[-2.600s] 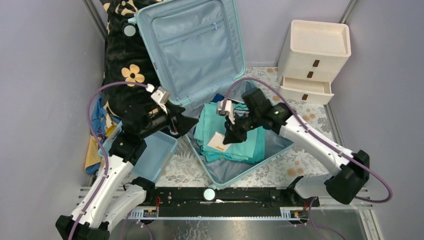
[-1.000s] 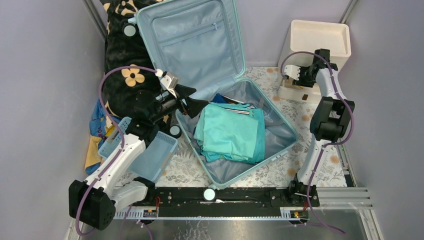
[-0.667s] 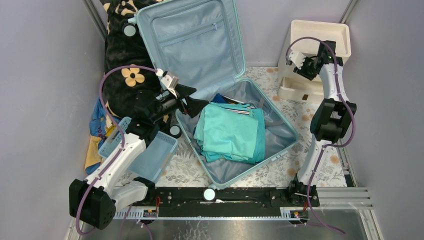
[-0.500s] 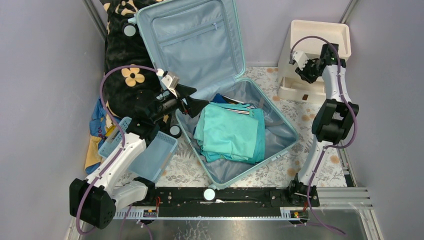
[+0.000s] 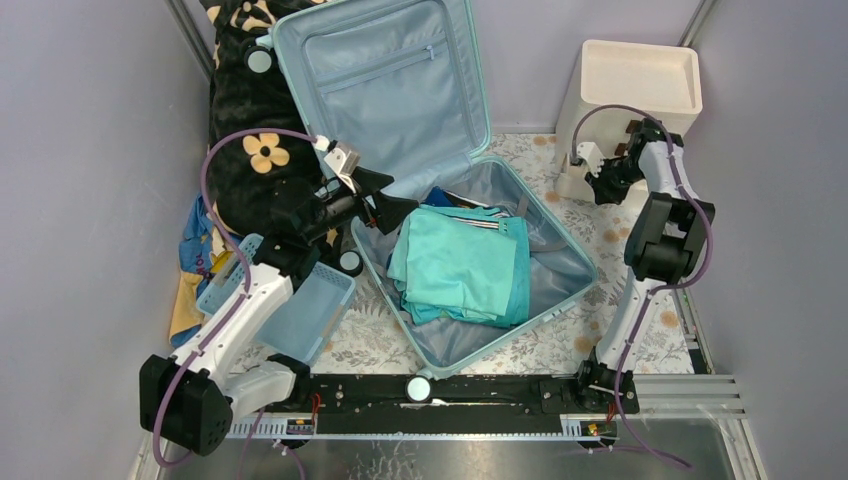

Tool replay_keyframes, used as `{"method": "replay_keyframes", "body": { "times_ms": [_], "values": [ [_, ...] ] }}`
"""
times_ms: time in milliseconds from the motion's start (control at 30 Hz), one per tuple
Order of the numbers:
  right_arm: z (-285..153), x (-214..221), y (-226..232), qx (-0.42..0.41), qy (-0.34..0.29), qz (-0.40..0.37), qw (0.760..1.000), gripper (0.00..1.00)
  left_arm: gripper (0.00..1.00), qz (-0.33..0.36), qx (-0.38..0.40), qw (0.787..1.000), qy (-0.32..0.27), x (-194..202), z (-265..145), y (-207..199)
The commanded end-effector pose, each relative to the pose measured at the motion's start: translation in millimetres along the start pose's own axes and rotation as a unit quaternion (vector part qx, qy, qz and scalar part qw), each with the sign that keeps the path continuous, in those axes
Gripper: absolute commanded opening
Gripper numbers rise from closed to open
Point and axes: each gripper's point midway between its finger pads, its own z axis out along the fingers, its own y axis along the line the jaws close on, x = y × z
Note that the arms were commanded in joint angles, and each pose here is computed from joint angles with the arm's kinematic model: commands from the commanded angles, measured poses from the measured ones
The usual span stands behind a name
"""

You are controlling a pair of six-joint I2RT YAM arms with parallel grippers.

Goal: Open, take out, and arrange the luggage
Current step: Close the drawer of the storage box.

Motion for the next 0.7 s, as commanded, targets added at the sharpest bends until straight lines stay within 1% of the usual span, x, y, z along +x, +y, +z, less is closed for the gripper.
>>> {"method": "replay_keyframes", "body": {
  "times_ms": [0, 100, 200, 267, 300, 367, 500, 567, 667],
  "values": [
    [20.2, 30.3, -21.1, 0.021, 0.065, -0.044, 0.997, 0.00, 0.98, 0.017, 0.010, 1.000, -0.008, -16.3, 6.6, -2.7],
    [30.8, 38.6, -52.4, 0.070, 0.082, -0.074, 0.991, 0.00, 0.98, 0.010, 0.006, 1.000, -0.004, -17.3, 9.6, 0.1],
    [21.1, 25.4, -105.7, 0.190, 0.064, -0.068, 0.977, 0.00, 0.98, 0.006, 0.005, 1.000, 0.000, -20.5, 13.1, 1.3],
    [8.5, 9.2, -131.5, 0.257, 0.030, -0.059, 0.964, 0.11, 0.98, 0.006, 0.003, 1.000, 0.004, -20.7, 15.8, 3.9],
    [4.8, 3.2, -138.2, 0.274, 0.017, -0.058, 0.960, 0.17, 0.98, 0.007, 0.002, 1.000, 0.006, -21.3, 17.0, 4.7],
    [5.4, -6.4, -141.8, 0.275, -0.004, -0.065, 0.959, 0.26, 0.98, 0.005, 0.001, 1.000, 0.008, -20.5, 19.3, 7.2],
    [11.4, -9.4, -142.9, 0.268, -0.018, -0.056, 0.962, 0.37, 0.98, -0.002, -0.002, 1.000, 0.006, -20.7, 21.5, 8.7],
    [15.9, -6.7, -141.6, 0.263, -0.016, -0.054, 0.963, 0.39, 0.98, -0.004, -0.002, 1.000, 0.003, -20.7, 22.1, 8.9],
    [21.5, -3.4, -142.4, 0.264, -0.015, -0.047, 0.963, 0.39, 0.98, -0.005, -0.002, 1.000, 0.003, -21.5, 24.0, 10.0]
  ]
}}
